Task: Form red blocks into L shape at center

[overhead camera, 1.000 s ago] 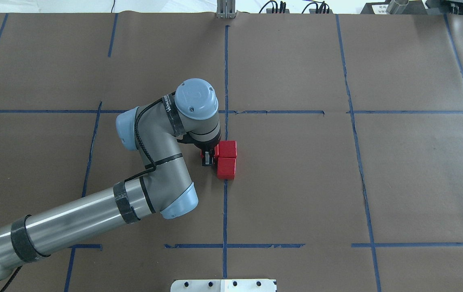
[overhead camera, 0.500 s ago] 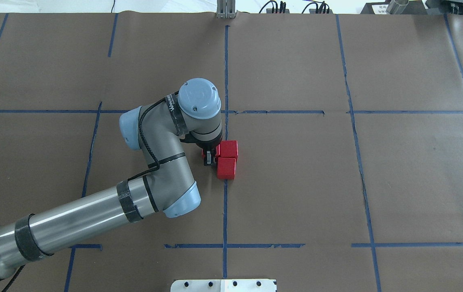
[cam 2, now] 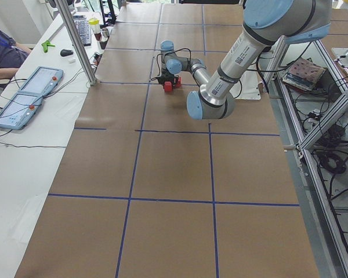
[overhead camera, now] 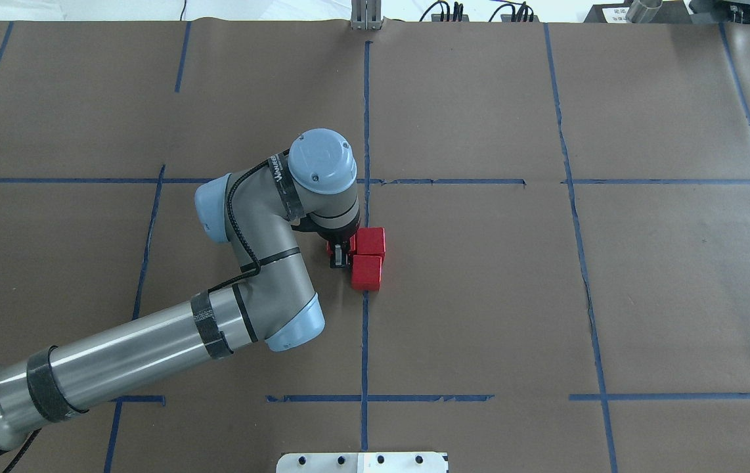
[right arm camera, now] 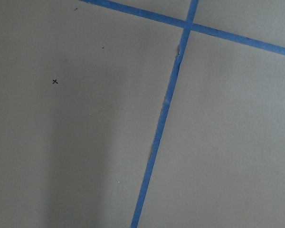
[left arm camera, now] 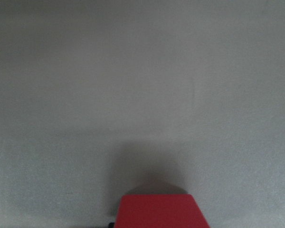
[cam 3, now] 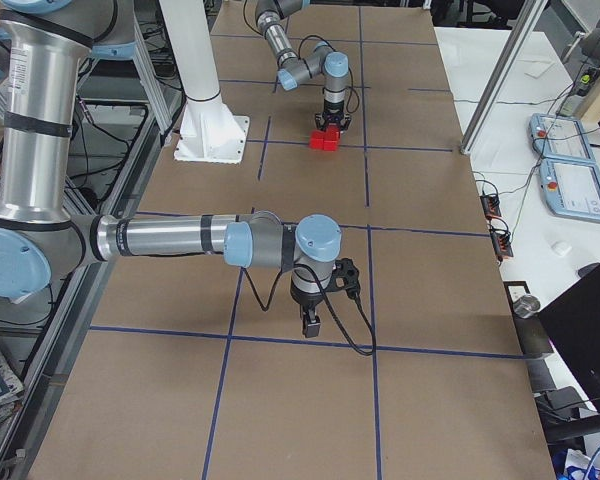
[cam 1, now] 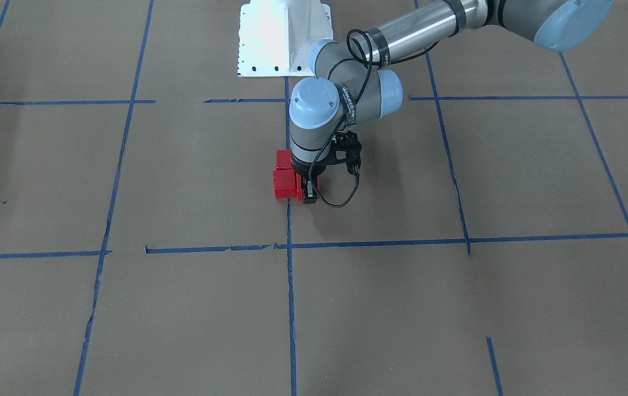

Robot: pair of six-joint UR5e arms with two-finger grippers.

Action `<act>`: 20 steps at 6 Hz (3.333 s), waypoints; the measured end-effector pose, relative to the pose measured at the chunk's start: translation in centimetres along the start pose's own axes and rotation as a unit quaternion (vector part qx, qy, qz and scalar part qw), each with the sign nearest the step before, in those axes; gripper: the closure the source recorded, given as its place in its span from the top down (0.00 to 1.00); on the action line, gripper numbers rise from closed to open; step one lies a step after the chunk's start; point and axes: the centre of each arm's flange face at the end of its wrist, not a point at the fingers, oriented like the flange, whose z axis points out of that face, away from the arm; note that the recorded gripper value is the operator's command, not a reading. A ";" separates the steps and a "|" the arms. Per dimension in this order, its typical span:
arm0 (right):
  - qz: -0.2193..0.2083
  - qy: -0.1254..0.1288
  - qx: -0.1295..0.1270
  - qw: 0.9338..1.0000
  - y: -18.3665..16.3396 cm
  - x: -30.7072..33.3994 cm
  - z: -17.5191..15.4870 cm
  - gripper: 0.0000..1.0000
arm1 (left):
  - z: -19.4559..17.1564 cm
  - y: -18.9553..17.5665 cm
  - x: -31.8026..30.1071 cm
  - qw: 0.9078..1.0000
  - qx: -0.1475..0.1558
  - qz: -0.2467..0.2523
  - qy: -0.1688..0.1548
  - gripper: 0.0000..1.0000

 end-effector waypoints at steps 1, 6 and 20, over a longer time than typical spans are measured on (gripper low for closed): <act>0.000 0.000 0.000 1.000 0.0 0.0 0.0 1.00 | 0.0 0.0 0.0 1.000 -0.001 0.009 0.000 0.76; 0.001 -0.001 0.001 1.000 -0.1 -0.1 -0.1 1.00 | -2.1 0.2 -0.5 0.999 -0.013 0.046 -0.009 1.00; 0.031 -0.002 0.004 1.000 -0.3 -0.2 -0.3 1.00 | -23.3 -70.0 6.0 0.564 0.031 0.823 -0.062 1.00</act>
